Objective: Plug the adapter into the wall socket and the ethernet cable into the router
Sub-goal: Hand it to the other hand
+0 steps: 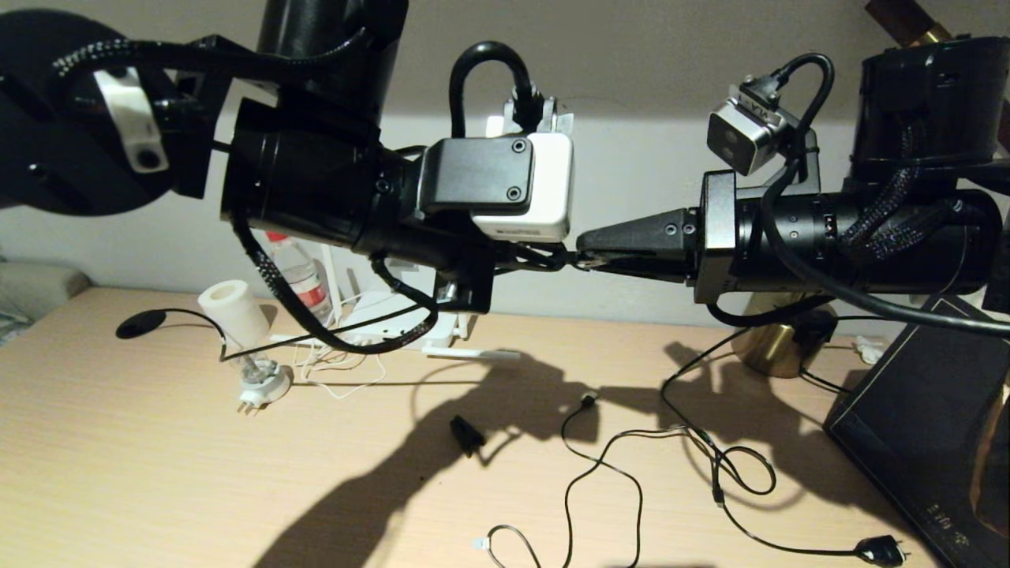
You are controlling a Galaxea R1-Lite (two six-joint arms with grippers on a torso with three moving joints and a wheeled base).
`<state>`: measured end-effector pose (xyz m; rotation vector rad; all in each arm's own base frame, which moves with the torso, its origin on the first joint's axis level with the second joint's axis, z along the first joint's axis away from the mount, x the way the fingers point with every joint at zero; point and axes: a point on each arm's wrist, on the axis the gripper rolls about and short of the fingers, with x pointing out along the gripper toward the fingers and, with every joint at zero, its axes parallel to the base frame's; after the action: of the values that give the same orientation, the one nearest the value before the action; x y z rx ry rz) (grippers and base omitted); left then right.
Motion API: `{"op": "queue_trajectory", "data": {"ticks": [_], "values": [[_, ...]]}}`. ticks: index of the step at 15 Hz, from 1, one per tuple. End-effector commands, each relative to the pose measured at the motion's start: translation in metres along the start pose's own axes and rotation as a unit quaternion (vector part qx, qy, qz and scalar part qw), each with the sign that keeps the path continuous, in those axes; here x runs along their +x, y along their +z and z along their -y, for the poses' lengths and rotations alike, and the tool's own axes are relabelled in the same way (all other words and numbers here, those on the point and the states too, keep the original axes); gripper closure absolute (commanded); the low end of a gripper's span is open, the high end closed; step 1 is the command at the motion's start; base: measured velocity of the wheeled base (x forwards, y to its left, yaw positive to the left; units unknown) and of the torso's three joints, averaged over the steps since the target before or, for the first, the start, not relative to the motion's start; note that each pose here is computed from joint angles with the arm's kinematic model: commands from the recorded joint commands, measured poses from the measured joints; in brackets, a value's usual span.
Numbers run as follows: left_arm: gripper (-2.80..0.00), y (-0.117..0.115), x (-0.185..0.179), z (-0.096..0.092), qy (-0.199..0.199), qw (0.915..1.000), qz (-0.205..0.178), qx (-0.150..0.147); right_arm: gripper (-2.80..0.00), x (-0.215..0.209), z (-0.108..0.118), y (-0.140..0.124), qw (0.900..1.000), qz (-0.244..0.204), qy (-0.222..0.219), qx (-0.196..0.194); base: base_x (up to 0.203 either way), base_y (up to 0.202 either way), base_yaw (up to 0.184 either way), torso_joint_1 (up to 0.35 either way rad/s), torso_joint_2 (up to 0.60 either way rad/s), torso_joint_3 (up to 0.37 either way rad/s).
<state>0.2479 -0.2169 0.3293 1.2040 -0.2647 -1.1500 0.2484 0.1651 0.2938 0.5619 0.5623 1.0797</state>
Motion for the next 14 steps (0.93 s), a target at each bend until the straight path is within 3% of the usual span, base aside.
{"op": "queue_trajectory", "data": {"ticks": [1,12,13,14], "values": [[0.00,-0.0006,0.0011,0.0005,-0.002,1.0000,0.000,0.003,0.00,-0.0016,-0.0038,-0.0019,1.000,-0.002,0.006,0.000,0.000,0.000,0.000,0.000,0.00,0.000],[0.00,0.0017,0.0043,-0.0013,0.011,0.9999,0.007,0.005,0.00,-0.0010,-0.0023,-0.0042,1.000,-0.006,0.004,0.002,0.000,0.000,0.000,0.000,0.00,0.000],[-2.28,0.0021,0.0036,-0.0017,0.012,0.9999,0.007,0.005,0.00,-0.0006,-0.0018,-0.0043,1.000,-0.006,0.004,0.004,0.000,0.000,0.000,0.000,0.00,0.000],[-2.80,0.0022,0.0034,-0.0021,0.013,0.9999,0.007,0.005,0.00,-0.0001,-0.0014,-0.0042,1.000,-0.006,0.003,0.004,0.000,0.000,0.000,0.000,0.00,0.000]]}}
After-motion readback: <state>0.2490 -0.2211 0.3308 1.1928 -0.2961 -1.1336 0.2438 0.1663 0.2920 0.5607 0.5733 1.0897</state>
